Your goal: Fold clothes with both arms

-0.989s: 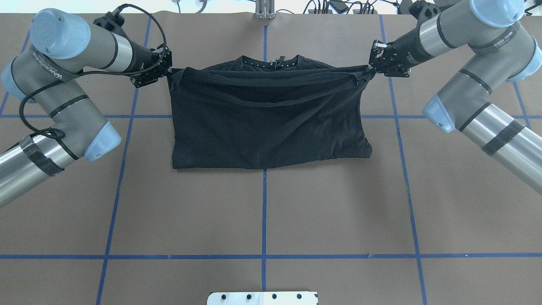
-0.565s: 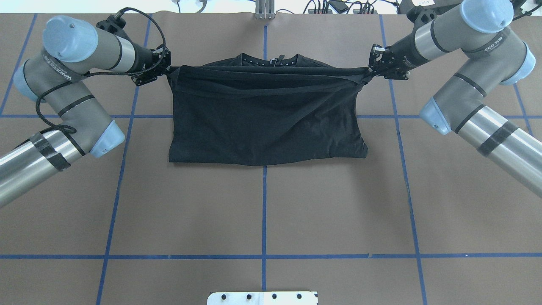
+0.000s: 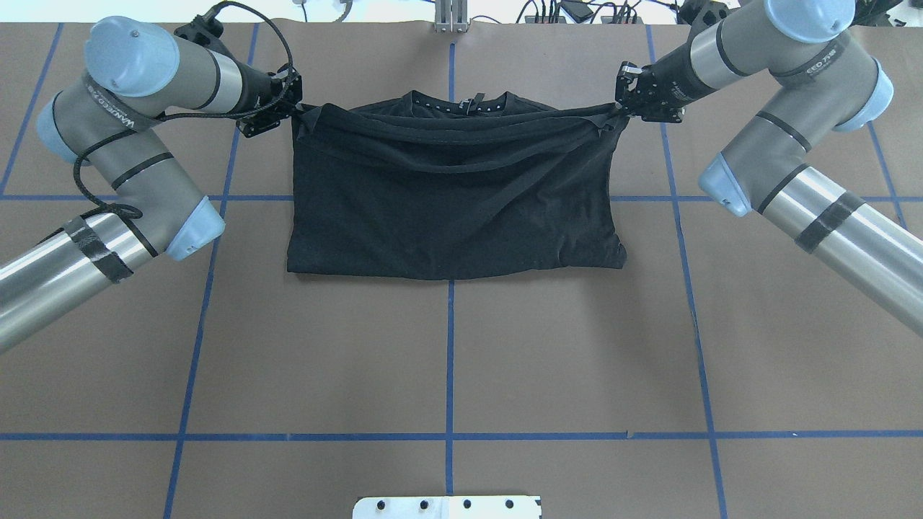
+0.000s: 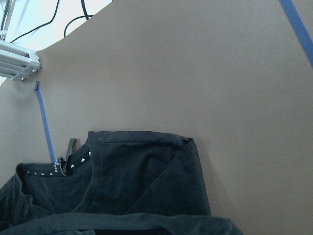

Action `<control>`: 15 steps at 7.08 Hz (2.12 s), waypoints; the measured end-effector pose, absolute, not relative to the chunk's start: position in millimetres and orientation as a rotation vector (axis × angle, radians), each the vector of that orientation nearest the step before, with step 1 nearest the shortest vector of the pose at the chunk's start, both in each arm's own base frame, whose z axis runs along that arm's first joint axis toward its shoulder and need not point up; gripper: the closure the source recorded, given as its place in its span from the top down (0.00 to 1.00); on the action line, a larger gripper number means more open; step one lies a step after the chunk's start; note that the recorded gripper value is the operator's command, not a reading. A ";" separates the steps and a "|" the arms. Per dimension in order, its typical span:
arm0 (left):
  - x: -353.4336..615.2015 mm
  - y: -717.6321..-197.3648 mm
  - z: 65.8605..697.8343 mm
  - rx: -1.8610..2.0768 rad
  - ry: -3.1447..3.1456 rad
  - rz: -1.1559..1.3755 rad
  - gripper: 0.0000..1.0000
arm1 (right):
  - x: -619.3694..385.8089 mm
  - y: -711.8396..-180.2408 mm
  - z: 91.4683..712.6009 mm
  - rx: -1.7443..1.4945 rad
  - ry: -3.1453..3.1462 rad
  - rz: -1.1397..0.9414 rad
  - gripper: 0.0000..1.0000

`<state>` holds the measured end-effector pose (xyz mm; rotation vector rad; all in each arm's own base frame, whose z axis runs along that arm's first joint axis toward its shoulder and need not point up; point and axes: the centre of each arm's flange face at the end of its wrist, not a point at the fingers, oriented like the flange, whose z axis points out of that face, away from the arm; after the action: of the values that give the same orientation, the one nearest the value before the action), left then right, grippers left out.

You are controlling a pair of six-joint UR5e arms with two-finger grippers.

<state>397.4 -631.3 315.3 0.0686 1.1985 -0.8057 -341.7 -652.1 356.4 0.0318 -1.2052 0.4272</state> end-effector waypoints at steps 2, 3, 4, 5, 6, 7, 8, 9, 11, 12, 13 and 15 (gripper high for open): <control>400.8 -630.4 313.5 0.062 1.199 -0.810 0.99 | -342.9 -653.1 351.2 0.033 -1.211 0.424 1.00; 402.2 -629.2 315.5 0.061 1.194 -0.808 1.00 | -343.1 -653.6 352.9 0.031 -1.207 0.426 1.00; 400.9 -628.1 316.5 0.063 1.193 -0.807 1.00 | -343.4 -654.8 357.5 0.028 -1.200 0.424 1.00; 396.1 -625.5 312.5 0.073 1.201 -0.799 1.00 | -343.4 -654.5 360.4 0.027 -1.197 0.413 1.00; 385.3 -615.7 304.3 0.087 1.213 -0.779 1.00 | -343.8 -649.0 362.2 0.009 -1.203 0.390 1.00; 371.8 -600.9 293.2 0.097 1.211 -0.760 1.00 | -345.8 -629.6 368.9 -0.033 -1.213 0.351 1.00; 362.4 -589.8 279.8 0.102 1.205 -0.749 1.00 | -353.3 -597.5 381.7 -0.075 -1.215 0.313 1.00; 356.4 -582.9 269.0 0.106 1.208 -0.742 1.00 | -368.7 -556.9 398.6 -0.118 -1.204 0.272 1.00; 349.7 -574.9 256.6 0.114 1.222 -0.734 1.00 | -412.4 -492.7 427.3 -0.173 -1.153 0.209 0.98; 348.3 -573.2 254.0 0.115 1.224 -0.733 1.00 | -425.4 -480.0 436.7 -0.186 -1.121 0.201 0.81; 347.8 -572.4 253.4 0.115 1.225 -0.733 1.00 | -427.7 -478.7 439.3 -0.189 -1.104 0.205 0.68; 348.0 -571.6 255.3 0.114 1.222 -0.733 1.00 | -412.9 -490.0 434.9 -0.185 -1.111 0.223 0.60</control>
<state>348.0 -571.6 255.3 0.1142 1.2217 -0.7333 -412.9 -490.0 434.9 -0.1851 -1.1108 0.2231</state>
